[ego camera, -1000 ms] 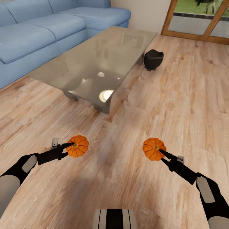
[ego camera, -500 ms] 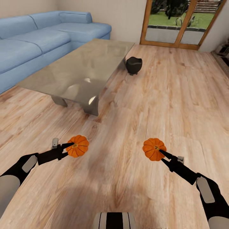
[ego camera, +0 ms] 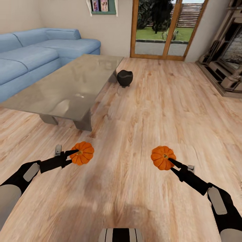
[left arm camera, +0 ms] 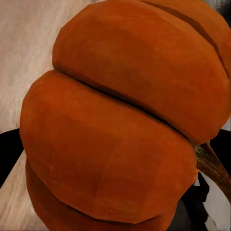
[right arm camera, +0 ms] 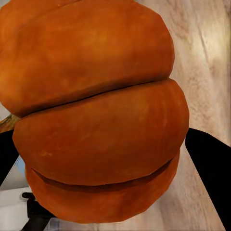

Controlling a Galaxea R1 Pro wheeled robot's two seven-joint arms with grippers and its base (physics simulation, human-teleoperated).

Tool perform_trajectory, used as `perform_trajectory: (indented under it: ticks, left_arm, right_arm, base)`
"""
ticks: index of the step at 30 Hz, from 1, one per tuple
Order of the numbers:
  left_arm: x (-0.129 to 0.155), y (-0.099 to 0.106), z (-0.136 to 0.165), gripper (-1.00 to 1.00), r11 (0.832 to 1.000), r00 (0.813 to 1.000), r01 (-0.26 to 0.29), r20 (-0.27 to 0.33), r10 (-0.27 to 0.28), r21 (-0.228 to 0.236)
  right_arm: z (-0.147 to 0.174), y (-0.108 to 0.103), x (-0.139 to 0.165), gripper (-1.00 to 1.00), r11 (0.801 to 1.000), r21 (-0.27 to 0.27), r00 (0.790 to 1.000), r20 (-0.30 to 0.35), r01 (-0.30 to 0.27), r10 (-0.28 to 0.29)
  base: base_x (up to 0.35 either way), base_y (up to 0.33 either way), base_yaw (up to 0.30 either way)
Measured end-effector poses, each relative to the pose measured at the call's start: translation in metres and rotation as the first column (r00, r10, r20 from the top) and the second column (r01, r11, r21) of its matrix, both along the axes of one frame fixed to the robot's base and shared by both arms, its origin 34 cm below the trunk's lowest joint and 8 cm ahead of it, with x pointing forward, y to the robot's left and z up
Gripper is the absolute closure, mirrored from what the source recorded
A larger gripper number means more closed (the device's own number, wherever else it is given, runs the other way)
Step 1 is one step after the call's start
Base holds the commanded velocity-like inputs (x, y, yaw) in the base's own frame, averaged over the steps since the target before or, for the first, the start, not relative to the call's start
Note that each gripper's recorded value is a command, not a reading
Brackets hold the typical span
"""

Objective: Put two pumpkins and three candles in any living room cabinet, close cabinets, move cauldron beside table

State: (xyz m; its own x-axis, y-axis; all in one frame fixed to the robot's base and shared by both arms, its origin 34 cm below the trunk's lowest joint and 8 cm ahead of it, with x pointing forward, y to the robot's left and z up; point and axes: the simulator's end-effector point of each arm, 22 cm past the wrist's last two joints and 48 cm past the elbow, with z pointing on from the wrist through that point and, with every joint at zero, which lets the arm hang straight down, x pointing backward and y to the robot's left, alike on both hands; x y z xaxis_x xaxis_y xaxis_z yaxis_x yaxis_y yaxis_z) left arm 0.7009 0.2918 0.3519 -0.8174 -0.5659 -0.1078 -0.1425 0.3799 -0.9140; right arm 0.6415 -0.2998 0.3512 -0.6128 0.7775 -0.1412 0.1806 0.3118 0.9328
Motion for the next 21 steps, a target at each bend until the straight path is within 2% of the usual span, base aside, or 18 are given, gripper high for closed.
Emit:
perform_trajectory:
  ticks: [10, 21]
  left_arm:
    - [0.006, 0.000, 0.031, 1.00, 1.000, 0.999, 0.001, 0.049, -0.001, 0.001]
    - [0.011, 0.000, 0.066, 1.00, 1.000, 0.995, 0.001, 0.103, -0.001, 0.002]
  right_arm:
    - [0.027, -0.001, 0.006, 1.00, 1.000, 0.002, 0.999, 0.045, 0.003, -0.003]
    - [0.055, -0.001, 0.009, 1.00, 1.000, 0.009, 0.996, 0.089, 0.006, -0.007]
  base:
    - [-0.084, 0.000, -0.269]
    - [-0.015, 0.000, -0.269]
